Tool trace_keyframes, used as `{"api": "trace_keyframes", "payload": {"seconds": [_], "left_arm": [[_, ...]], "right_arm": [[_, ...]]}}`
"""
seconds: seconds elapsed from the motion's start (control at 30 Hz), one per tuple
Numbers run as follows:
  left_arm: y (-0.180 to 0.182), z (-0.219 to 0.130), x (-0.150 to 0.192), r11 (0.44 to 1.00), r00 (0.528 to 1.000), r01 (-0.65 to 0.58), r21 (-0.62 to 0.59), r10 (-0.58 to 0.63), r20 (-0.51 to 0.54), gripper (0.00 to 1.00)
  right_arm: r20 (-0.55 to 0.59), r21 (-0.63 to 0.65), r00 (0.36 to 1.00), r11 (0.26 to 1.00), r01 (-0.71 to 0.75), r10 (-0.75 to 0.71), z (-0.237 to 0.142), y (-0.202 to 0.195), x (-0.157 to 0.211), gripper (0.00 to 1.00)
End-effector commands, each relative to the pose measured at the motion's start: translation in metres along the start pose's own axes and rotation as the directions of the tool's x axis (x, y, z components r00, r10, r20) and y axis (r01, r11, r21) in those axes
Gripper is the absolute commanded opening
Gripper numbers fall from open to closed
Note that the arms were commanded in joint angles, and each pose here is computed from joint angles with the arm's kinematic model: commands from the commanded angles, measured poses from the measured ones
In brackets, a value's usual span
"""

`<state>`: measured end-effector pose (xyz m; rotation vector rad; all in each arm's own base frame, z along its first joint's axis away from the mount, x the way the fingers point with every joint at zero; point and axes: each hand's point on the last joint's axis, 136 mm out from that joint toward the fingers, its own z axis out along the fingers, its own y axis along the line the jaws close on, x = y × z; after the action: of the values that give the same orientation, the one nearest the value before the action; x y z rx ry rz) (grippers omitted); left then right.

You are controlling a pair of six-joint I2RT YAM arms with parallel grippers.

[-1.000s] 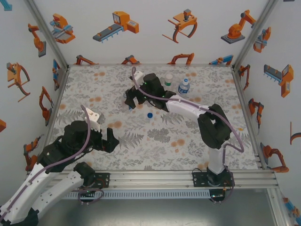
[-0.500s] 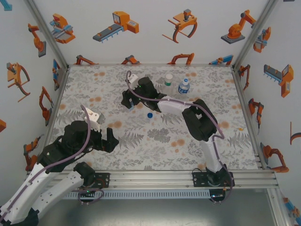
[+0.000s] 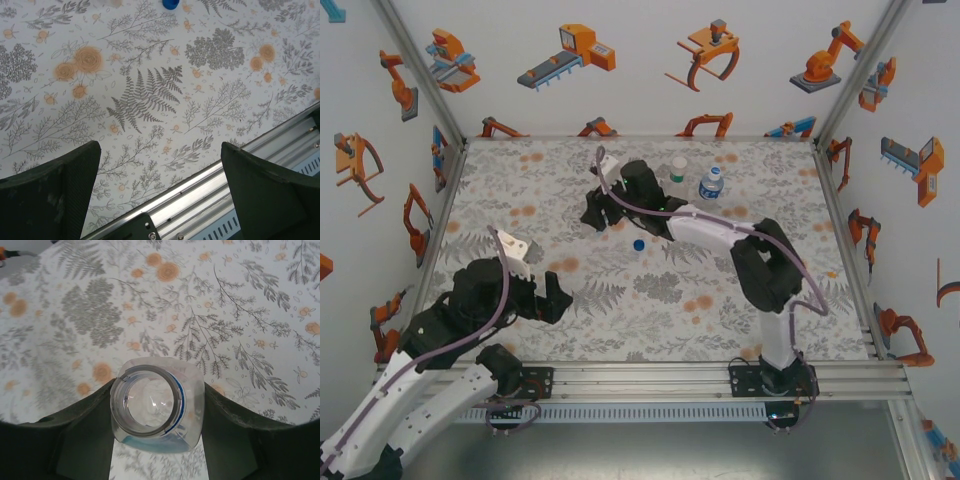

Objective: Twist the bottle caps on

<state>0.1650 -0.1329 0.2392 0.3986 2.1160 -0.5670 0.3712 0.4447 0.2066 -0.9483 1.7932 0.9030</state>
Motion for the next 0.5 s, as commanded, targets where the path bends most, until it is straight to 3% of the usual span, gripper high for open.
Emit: {"api": "trace_keyframes", "payload": {"seconds": [0.0, 0.23, 0.37, 0.47], "left_arm": [[-0.02, -0.004, -0.015, 0.991, 0.994, -0.075, 0.107, 0.066, 0.085, 0.97], [-0.054, -0.02, -0.043, 0.937, 0.949, -0.235, 0.258, 0.164, 0.269, 0.97], [-0.085, -0.035, -0.057, 0.849, 0.886, -0.389, 0.357, 0.239, 0.397, 0.97], [-0.098, -0.039, -0.062, 0.797, 0.853, -0.466, 0.384, 0.289, 0.435, 0.97]], "right_arm": [[0.058, -0.086, 0.996, 0.994, 0.067, -0.062, -0.048, 0.039, -0.04, 0.41], [0.04, -0.263, 0.994, 0.959, 0.11, -0.104, -0.129, 0.105, -0.054, 0.39], [0.062, -0.348, 0.991, 0.928, 0.132, -0.117, -0.171, 0.14, -0.064, 0.39], [0.079, -0.392, 0.989, 0.908, 0.147, -0.126, -0.195, 0.161, -0.07, 0.39]]}}
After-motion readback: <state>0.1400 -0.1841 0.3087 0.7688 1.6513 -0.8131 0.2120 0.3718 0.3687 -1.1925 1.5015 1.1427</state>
